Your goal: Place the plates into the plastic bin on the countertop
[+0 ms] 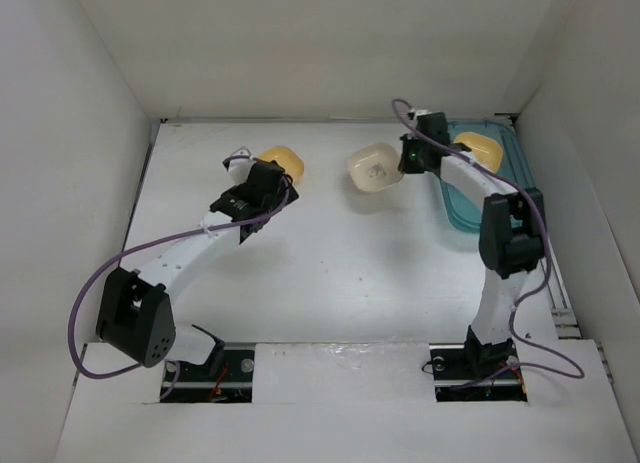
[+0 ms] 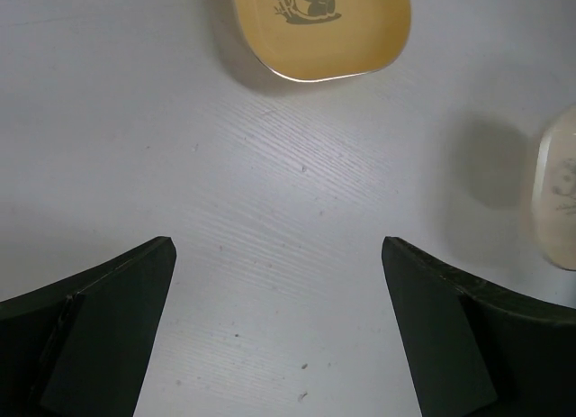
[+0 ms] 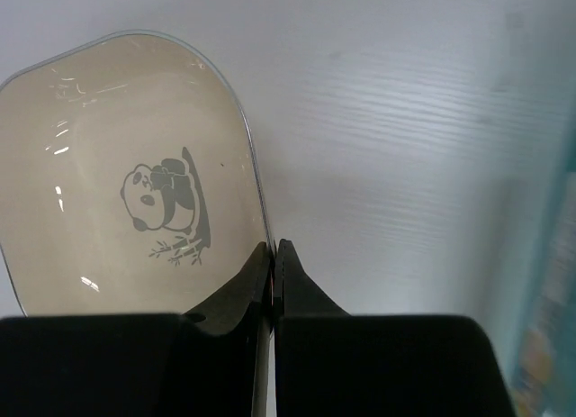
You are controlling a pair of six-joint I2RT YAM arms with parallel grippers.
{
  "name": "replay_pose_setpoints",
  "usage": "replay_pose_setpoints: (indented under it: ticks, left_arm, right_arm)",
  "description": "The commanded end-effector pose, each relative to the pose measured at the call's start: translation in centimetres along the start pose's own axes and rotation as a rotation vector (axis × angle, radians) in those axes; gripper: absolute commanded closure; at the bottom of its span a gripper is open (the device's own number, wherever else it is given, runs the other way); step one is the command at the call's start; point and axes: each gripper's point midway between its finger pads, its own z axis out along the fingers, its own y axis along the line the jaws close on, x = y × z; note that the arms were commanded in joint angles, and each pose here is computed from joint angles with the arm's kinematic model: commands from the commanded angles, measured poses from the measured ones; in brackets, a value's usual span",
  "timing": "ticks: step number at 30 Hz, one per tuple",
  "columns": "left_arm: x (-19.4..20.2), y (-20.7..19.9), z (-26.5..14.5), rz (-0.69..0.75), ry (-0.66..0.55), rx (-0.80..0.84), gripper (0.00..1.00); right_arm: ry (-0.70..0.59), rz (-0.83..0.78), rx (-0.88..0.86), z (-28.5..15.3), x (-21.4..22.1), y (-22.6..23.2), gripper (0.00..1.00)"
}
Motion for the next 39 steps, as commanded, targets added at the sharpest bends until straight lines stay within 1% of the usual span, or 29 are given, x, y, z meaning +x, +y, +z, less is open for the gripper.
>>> replay_pose_setpoints:
  ticks: [1, 2, 3, 4, 6, 7, 8, 10, 11, 13, 14, 15, 16, 18, 19, 20, 21, 26, 27, 28, 29, 31, 32, 33, 34, 35, 37, 38, 39]
  left_arm:
    - [-0.2, 0.4, -0.3, 0.025, 0.004, 0.013, 0.00]
    - [-0.1, 0.0, -0.3, 0.020, 0.013, 0.033, 0.00]
    - [0.4, -0.1, -0.3, 0.036, 0.032, 0.050, 0.00]
    - [0.4, -0.4, -0.3, 0.032, 0.034, 0.062, 0.00]
    - [0.0, -0.7, -0.5, 0.034, 0.023, 0.076, 0.00]
    - [0.2, -0.8, -0.6, 0.034, 0.031, 0.082, 0.00]
    - [0.2, -0.8, -0.6, 0.034, 0.031, 0.083, 0.00]
    - [0.5, -0.8, -0.5, 0.043, 0.038, 0.089, 0.00]
    - [0.6, -0.9, -0.5, 0.044, 0.046, 0.096, 0.00]
    - [0.5, -1.2, -0.7, 0.047, 0.043, 0.122, 0.00]
    - [0.5, -1.1, -0.9, 0.052, 0.036, 0.130, 0.00]
    - [0.4, -1.0, -0.8, 0.052, 0.029, 0.124, 0.00]
    - [0.4, -0.8, -1.0, 0.052, 0.029, 0.124, 0.00]
    - [0.0, -0.8, -1.2, 0.058, 0.014, 0.124, 0.00]
    - [0.0, -0.7, -1.2, 0.067, 0.014, 0.124, 0.00]
    - [0.1, -0.5, -1.3, 0.067, 0.013, 0.125, 0.00]
    - [0.1, -0.5, -1.3, 0.067, 0.013, 0.125, 0.00]
    - [0.2, -0.8, -1.5, 0.070, 0.016, 0.150, 0.00]
    - [0.2, -0.8, -1.5, 0.070, 0.016, 0.150, 0.00]
    - [0.4, -0.7, -1.3, 0.074, 0.022, 0.144, 0.00]
    - [0.4, -0.7, -1.3, 0.074, 0.022, 0.144, 0.00]
    - [0.5, -0.5, -1.0, 0.077, 0.018, 0.129, 0.00]
    - [0.0, -0.7, -1.0, 0.062, 0.005, 0.127, 0.00]
    - [0.6, 0.1, -0.8, 0.068, 0.021, 0.093, 0.00]
    - [0.5, 0.0, -0.6, 0.053, 0.020, 0.077, 0.00]
    - [-0.2, 0.0, -0.7, 0.039, 0.000, 0.065, 0.00]
    - [-0.2, 0.4, -0.4, 0.025, 0.010, 0.043, 0.00]
    - [-0.5, 0.6, -0.3, 0.001, 0.006, 0.034, 0.00]
    - [-0.4, 1.3, 0.2, -0.014, 0.014, 0.008, 0.00]
  right_arm:
    - [-0.285, 0.162, 0.056, -7.0, -7.7, -4.5, 1.00]
    - [-0.353, 0.177, 0.047, -9.1, -9.3, -5.2, 1.00]
    - [-0.358, 0.188, 0.048, -9.7, -9.3, -6.2, 1.00]
    - [-0.376, 0.223, 0.070, -10.5, -9.6, -8.3, 1.00]
    - [-0.356, 0.275, 0.105, -11.0, -8.7, -10.4, 1.00]
    - [-0.344, 0.305, 0.154, -11.4, -8.1, -12.6, 1.00]
    - [-0.333, 0.340, 0.169, -11.3, -7.4, -13.6, 1.00]
    - [-0.347, 0.453, 0.263, -12.1, -6.2, -16.5, 1.00]
    - [-0.342, 0.515, 0.299, -12.0, -4.7, -18.8, 1.00]
    - [-0.384, 0.588, 0.319, -12.3, -4.5, -20.7, 1.00]
    - [-0.378, 0.607, 0.359, -12.2, -3.8, -22.2, 1.00]
    - [-0.391, 0.612, 0.374, -12.3, -4.3, -23.0, 1.00]
    - [-0.378, 0.624, 0.375, -11.6, -4.0, -23.2, 1.00]
    - [-0.389, 0.642, 0.419, -11.8, -4.0, -25.1, 1.00]
    - [-0.403, 0.639, 0.417, -11.7, -4.4, -25.2, 1.00]
    - [-0.386, 0.649, 0.417, -11.2, -3.8, -25.8, 1.00]
    - [-0.410, 0.639, 0.387, -11.3, -4.8, -25.5, 1.00]
    - [-0.413, 0.645, 0.426, -11.1, -4.8, -26.4, 1.00]
    - [-0.395, 0.649, 0.428, -10.4, -4.2, -26.5, 1.00]
    - [-0.409, 0.651, 0.434, -10.8, -4.7, -27.0, 0.99]
    - [-0.407, 0.642, 0.436, -10.6, -4.8, -27.2, 0.84]
    - [-0.399, 0.645, 0.440, -10.2, -4.5, -27.3, 0.60]
    - [-0.400, 0.646, 0.452, -10.3, -4.4, -27.5, 0.51]
    - [-0.420, 0.643, 0.459, -10.8, -4.9, -27.6, 0.40]
    - [-0.431, 0.641, 0.457, -11.0, -5.4, -27.6, 0.37]
    - [-0.433, 0.642, 0.469, -11.1, -5.3, -27.8, 0.35]
    - [-0.462, 0.622, 0.468, -12.2, -6.4, -27.7, 0.19]
    - [-0.467, 0.610, 0.456, -12.2, -6.7, -27.5, 0.19]
    - [-0.488, 0.590, 0.423, -13.0, -7.8, -26.9, 0.09]
